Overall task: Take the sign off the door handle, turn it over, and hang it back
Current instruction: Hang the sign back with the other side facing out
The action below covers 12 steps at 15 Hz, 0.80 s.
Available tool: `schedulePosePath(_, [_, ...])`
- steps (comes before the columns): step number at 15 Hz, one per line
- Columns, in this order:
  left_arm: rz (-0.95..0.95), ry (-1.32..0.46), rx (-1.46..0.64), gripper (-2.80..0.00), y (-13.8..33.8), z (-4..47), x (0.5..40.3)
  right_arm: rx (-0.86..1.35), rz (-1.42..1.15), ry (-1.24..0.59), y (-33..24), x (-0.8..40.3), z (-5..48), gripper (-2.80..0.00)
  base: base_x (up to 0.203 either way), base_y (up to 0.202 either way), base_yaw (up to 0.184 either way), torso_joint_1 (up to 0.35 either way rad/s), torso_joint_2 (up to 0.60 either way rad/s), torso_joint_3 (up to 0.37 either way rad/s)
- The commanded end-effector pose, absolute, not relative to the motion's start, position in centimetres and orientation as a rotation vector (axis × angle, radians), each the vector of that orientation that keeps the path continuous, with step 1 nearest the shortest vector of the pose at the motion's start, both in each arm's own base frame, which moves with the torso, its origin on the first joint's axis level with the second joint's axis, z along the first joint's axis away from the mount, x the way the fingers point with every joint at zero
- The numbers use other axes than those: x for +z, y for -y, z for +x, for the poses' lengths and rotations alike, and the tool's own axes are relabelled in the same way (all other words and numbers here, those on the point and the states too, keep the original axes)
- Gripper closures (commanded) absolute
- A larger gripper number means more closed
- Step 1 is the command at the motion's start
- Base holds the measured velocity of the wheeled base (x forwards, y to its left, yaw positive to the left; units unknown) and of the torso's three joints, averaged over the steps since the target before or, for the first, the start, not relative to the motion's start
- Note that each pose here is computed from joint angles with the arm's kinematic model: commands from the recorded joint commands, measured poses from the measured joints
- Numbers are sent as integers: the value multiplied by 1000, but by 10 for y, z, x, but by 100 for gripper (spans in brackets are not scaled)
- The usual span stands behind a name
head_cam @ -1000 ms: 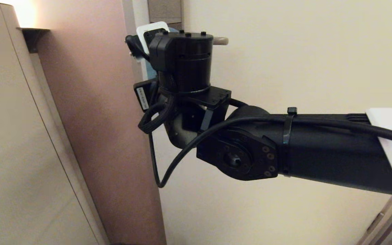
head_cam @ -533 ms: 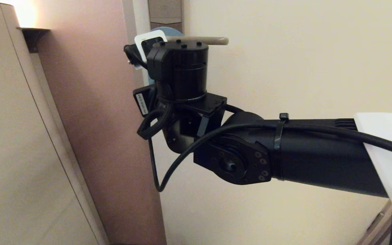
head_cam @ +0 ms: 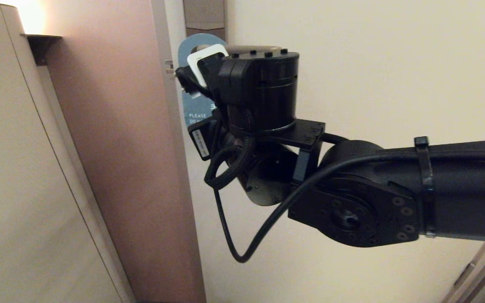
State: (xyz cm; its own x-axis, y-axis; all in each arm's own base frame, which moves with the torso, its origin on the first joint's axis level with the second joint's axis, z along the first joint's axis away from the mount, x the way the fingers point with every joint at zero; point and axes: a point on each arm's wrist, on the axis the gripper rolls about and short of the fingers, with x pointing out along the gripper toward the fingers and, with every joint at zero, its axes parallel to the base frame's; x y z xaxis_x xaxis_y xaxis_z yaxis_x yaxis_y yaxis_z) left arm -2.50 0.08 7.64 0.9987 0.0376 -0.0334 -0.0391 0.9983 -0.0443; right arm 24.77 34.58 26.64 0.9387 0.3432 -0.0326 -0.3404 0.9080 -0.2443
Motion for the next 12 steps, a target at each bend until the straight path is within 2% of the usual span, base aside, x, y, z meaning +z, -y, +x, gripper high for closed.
schedulePosePath(1, [-45,-36,39,0,-1,-25,76,348,-241,22,-330,280,237,0,0,0,0,0,0,0])
schedulePosePath(12, [-45,-32,39,0,-1,-25,77,296,-320,-64,-229,271,204,0,0,0,0,0,0,0])
